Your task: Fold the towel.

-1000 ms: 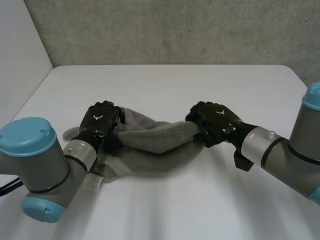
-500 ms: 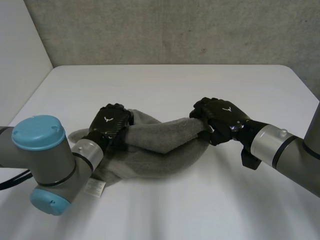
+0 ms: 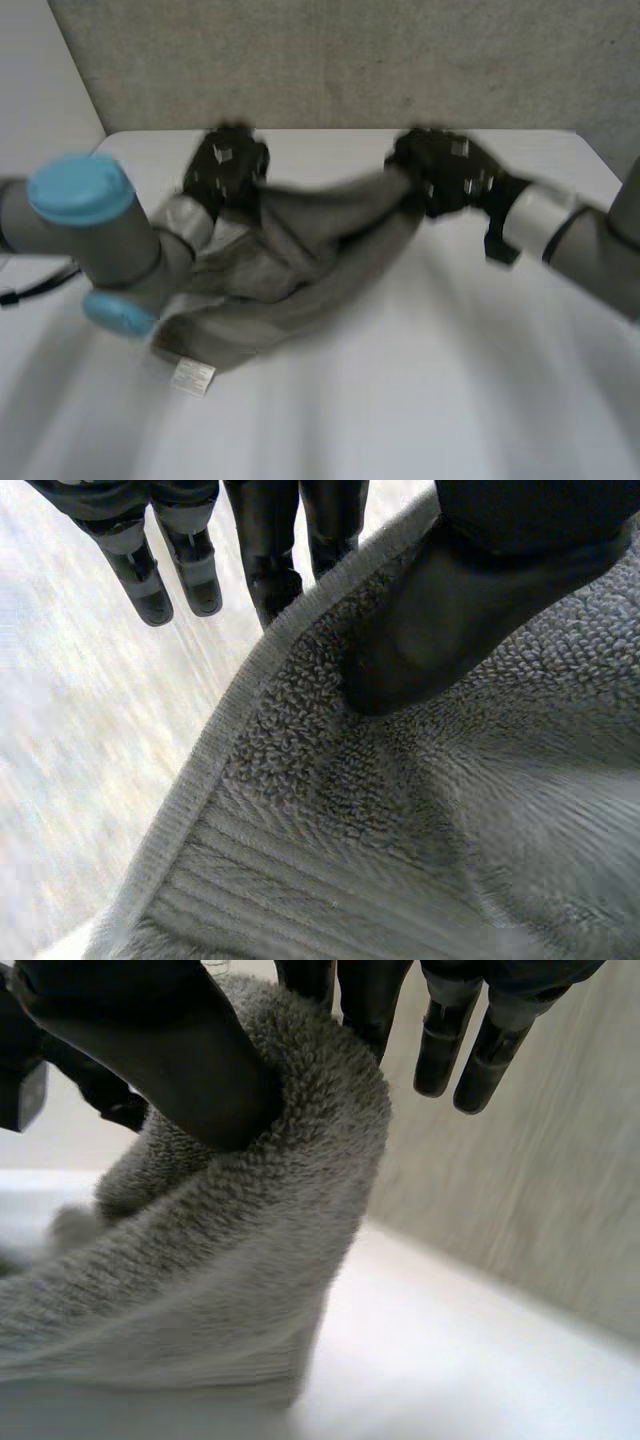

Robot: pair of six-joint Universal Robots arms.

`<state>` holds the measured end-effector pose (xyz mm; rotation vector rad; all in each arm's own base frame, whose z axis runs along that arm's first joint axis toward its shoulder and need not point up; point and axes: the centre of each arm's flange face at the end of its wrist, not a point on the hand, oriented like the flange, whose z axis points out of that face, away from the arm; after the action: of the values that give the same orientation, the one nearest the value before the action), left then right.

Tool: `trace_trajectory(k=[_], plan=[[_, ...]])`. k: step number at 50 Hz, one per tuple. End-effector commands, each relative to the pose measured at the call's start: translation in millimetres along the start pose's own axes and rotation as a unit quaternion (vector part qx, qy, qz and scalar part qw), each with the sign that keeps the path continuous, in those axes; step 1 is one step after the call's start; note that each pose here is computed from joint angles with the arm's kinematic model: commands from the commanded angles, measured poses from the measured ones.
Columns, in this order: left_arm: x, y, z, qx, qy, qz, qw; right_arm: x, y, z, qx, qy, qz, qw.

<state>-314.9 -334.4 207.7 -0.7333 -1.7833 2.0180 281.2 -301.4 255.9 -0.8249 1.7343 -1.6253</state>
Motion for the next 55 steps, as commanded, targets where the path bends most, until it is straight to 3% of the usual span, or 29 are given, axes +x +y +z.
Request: trace_trajectory(k=[1, 2, 3, 5, 10, 15, 17, 18, 22, 24, 26, 27, 29, 32, 34, 40, 55], plan=[[-34.2, -140.3, 11.4, 0.177, -0.052, 0.036, 0.982, 11.0, -120.2, 11.4, 0.189, 0.019, -0.123, 0.974], [-41.6, -173.3, 3.9, 0.217, -0.068, 0.044, 0.973, 9.7, -146.0, 5.4, 0.241, 0.035, -0.144, 0.959], [-50.3, -204.3, -7.6, 0.254, -0.084, 0.052, 0.962, 9.6, -146.2, 5.3, 0.242, 0.035, -0.145, 0.959], [-59.5, -227.0, -19.5, 0.279, -0.099, 0.061, 0.953, 8.5, -175.7, -9.5, 0.315, 0.064, -0.148, 0.935], [-71.4, -241.6, -43.7, 0.287, -0.118, 0.071, 0.948, 0.1, -163.2, -26.5, 0.308, 0.063, -0.11, 0.943], [-60.9, -202.3, -56.0, 0.23, -0.098, 0.063, 0.966, -14.1, -122.1, -35.6, 0.247, 0.04, -0.083, 0.965], [-49.5, -157.2, -60.4, 0.172, -0.068, 0.055, 0.981, -18.4, -103.8, -38.0, 0.221, 0.031, -0.072, 0.972], [-49.5, -157.0, -60.5, 0.171, -0.068, 0.055, 0.981, -24.3, -85.2, -40.9, 0.193, 0.021, -0.062, 0.979], [-36.1, -87.3, -72.0, 0.09, -0.032, 0.038, 0.995, -32.9, -47.4, -50.5, 0.135, 0.01, -0.053, 0.989], [-36.0, -87.1, -72.0, 0.09, -0.032, 0.038, 0.995, -38.2, -25.7, -56.4, 0.099, 0.005, -0.05, 0.994], [-21.2, -19.2, -84.4, 0.004, -0.006, 0.03, 1.0, -50.6, 18.9, -70.3, 0.014, -0.009, -0.051, 0.999], [-21.1, -18.9, -84.5, 0.004, -0.005, 0.03, 1.0, -50.6, 19.0, -70.4, 0.014, -0.009, -0.051, 0.999], [-15.2, 2.8, -91.6, -0.031, 0.002, 0.046, 0.998, -55.2, 54.8, -82.0, -0.062, -0.016, -0.06, 0.996], [-9.0, 31.1, -102.0, -0.078, 0.014, 0.09, 0.993, -55.0, 73.0, -85.2, -0.102, -0.021, -0.069, 0.992], [-9.3, 46.4, -109.0, -0.105, 0.019, 0.128, 0.986, -53.6, 100.1, -90.7, -0.177, -0.039, -0.088, 0.979], [-14.3, 51.4, -111.7, -0.116, 0.015, 0.144, 0.983, -43.7, 105.0, -92.9, -0.246, -0.069, -0.115, 0.96], [-9.0, 54.3, -119.5, -0.125, 0.02, 0.14, 0.982, -27.4, 79.0, -64.1, -0.183, -0.055, -0.164, 0.968]])
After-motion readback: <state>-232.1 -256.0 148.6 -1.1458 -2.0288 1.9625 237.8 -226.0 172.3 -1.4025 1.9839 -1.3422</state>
